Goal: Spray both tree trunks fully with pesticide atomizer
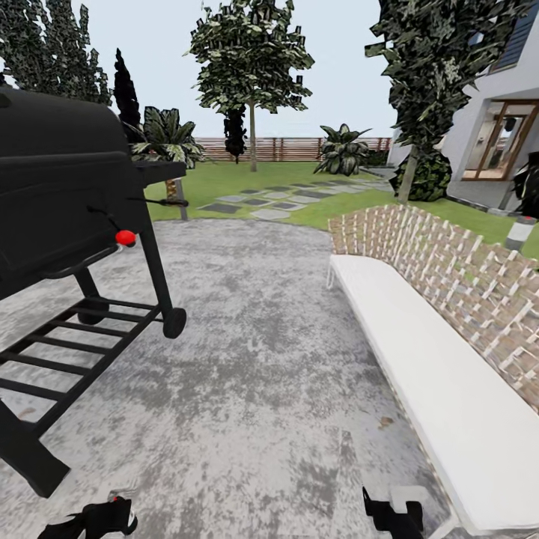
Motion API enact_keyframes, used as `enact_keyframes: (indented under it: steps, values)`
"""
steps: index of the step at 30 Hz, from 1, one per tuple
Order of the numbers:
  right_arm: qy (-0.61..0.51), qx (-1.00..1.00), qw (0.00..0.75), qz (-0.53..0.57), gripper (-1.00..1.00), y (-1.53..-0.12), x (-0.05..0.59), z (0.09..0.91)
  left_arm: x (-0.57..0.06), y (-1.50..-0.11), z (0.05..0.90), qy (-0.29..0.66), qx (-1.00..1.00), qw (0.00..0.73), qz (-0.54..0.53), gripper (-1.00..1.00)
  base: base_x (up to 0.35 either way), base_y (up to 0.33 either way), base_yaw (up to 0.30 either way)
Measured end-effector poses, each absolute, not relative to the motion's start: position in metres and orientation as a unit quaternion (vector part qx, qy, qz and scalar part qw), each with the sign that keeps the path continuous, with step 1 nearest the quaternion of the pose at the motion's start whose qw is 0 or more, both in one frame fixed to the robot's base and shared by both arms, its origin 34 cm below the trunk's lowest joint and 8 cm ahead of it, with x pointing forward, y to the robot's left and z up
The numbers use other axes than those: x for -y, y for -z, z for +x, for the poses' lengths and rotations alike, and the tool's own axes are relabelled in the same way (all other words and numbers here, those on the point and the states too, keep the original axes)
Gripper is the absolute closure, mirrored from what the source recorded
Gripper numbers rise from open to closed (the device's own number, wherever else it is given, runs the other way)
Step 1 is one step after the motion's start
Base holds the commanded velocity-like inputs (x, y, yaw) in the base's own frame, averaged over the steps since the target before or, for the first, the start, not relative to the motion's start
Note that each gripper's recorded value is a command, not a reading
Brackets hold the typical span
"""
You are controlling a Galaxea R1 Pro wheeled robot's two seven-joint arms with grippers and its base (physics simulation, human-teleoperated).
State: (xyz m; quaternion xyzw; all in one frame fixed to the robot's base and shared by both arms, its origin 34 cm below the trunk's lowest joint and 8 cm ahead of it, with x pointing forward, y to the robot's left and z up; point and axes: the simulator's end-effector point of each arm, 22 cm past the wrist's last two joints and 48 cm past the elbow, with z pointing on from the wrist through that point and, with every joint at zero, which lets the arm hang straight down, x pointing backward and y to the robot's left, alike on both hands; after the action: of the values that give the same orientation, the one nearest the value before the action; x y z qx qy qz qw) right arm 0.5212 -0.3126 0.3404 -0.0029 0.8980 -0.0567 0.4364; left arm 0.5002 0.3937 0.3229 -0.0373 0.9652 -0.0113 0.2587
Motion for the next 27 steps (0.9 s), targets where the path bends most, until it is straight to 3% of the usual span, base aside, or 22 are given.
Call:
enact_keyframes:
  steps: [10, 20, 27]
  values:
    - [0.057, -0.898, 0.436, -0.003, -1.0, -0.3404, 0.3126, 0.5212, -0.3902, -0.3177, 0.4925, 0.014, -0.968, 0.25, -0.037, 1.0, 0.336, 0.057, -0.014]
    - [0.057, -0.898, 0.436, -0.003, -1.0, -0.3404, 0.3129, 0.521, -0.3898, -0.3169, 0.4913, 0.015, -0.968, 0.248, -0.038, 1.0, 0.339, 0.001, -0.248]
    - [0.057, -0.898, 0.436, -0.003, -1.0, -0.3401, 0.3127, 0.5206, -0.391, -0.3171, 0.4912, 0.014, -0.968, 0.248, -0.038, 1.0, 0.339, 0.0, -0.062]
